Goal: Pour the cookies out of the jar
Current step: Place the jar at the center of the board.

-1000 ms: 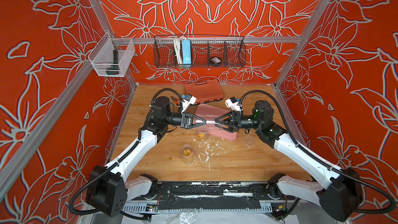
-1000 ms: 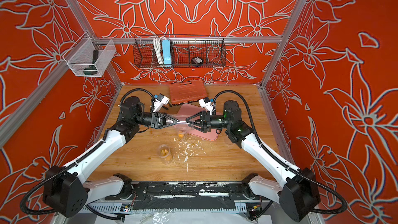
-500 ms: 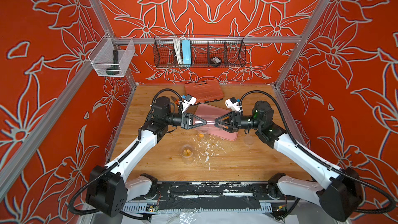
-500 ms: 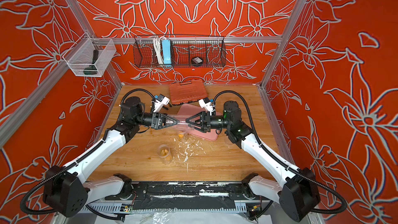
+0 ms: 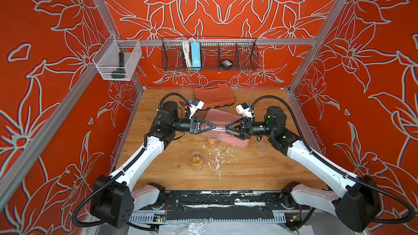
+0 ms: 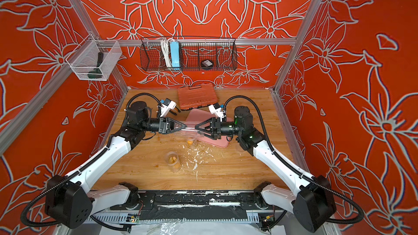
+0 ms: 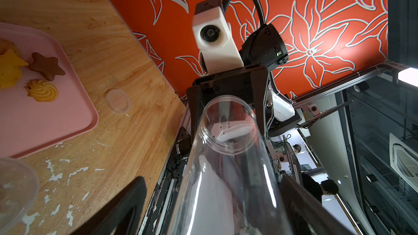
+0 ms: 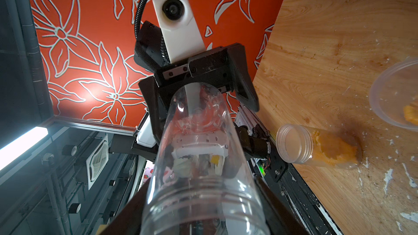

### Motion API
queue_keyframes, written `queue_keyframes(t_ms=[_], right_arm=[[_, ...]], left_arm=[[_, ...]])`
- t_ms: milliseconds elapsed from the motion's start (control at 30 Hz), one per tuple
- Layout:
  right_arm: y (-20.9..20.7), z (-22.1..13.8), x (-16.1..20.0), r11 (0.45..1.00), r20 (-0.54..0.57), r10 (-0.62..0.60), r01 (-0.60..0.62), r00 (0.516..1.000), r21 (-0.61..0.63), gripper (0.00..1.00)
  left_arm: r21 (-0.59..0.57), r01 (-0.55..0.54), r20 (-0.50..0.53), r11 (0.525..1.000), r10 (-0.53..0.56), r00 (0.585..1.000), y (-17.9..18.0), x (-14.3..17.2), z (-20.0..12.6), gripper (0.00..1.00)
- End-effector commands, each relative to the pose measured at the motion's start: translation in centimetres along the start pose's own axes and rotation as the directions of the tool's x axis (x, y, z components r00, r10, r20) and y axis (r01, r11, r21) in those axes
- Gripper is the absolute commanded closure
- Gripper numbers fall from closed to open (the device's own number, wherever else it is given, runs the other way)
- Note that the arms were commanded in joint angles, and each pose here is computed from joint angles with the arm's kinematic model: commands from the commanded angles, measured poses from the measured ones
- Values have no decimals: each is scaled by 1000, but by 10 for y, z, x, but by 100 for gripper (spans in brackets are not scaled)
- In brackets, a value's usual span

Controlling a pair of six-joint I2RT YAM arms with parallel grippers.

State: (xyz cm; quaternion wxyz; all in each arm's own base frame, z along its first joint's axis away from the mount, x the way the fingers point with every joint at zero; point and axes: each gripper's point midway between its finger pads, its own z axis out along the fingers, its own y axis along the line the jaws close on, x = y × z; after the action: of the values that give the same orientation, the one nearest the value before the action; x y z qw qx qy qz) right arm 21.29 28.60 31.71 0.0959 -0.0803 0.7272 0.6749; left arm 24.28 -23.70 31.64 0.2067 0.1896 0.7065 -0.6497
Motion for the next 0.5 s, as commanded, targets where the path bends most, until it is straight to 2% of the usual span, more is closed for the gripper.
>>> queue_keyframes(t_ms=[0, 233, 367, 467], right_arm=[[2, -3, -6, 1000, -2, -25, 25, 1000, 4, 35], [-6, -27, -24, 999, 49, -1, -1, 999, 38, 36], [-18, -54, -34, 993, 107, 27, -39, 994, 112, 36], [-28, -75, -40, 981, 155, 45, -73, 987, 179, 37]], left_arm=[[-14, -30, 40, 999, 31, 999, -11, -5, -9, 5], [-124, -21, 117, 992, 36, 992, 1, -14, -25, 2], [-233, 29, 195, 972, 18, 981, 20, -20, -42, 2], [-273, 66, 233, 960, 0, 973, 33, -19, -50, 2]])
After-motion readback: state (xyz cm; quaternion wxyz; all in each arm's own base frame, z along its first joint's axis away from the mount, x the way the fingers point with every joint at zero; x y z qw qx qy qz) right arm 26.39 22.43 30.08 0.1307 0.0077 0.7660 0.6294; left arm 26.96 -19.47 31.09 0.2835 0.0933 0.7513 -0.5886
